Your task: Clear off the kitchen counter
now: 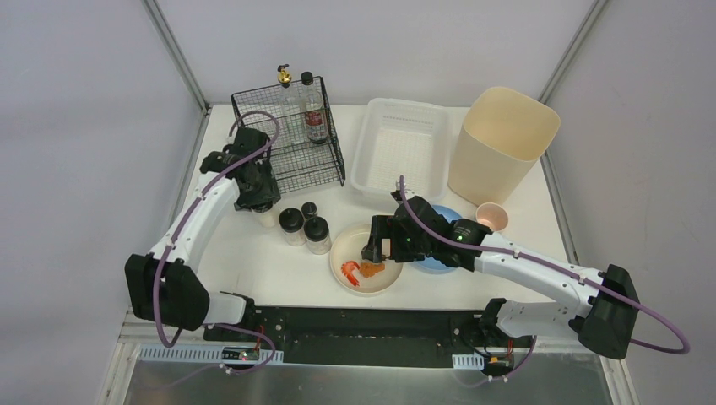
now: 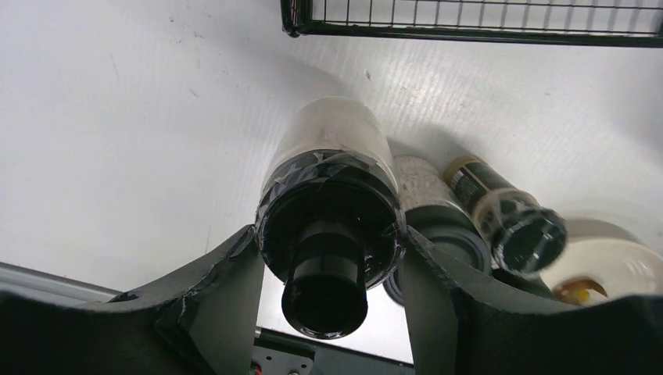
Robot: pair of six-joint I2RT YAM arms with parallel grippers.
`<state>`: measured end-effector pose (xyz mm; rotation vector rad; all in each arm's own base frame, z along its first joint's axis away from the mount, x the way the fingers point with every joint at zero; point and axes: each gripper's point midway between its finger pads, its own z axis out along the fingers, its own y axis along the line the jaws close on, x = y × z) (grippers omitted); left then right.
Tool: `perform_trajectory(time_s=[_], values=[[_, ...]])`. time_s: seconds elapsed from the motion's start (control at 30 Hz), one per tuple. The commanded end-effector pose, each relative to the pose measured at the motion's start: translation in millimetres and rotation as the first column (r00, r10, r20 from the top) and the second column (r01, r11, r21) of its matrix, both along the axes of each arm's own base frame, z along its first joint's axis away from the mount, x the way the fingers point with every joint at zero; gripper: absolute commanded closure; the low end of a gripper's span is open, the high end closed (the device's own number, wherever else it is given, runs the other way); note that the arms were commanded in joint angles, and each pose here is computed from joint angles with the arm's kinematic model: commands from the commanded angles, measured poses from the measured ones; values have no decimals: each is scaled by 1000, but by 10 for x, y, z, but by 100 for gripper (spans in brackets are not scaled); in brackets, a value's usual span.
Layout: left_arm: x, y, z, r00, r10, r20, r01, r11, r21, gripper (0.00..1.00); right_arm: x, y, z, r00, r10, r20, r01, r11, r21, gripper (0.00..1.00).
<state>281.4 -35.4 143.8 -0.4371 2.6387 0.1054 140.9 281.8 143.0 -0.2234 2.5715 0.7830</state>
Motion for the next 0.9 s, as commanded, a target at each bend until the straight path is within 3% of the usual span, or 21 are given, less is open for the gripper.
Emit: perform_trajectory(time_s=[0.0,0.37,0.87], values=[[4,8,616,990,-18,138,21,1000,-21,100,9,71,186,1000,7,27,-8,999,53,5],[90,-35,1401,962,-69,265,80,996,-31,100,-2,101,215,999,18,32,-19,998,56,5],[975,-109,1930,923,-80,375,78,997,21,100,-33,-36,217,999,-17,47,15,998,59,5]])
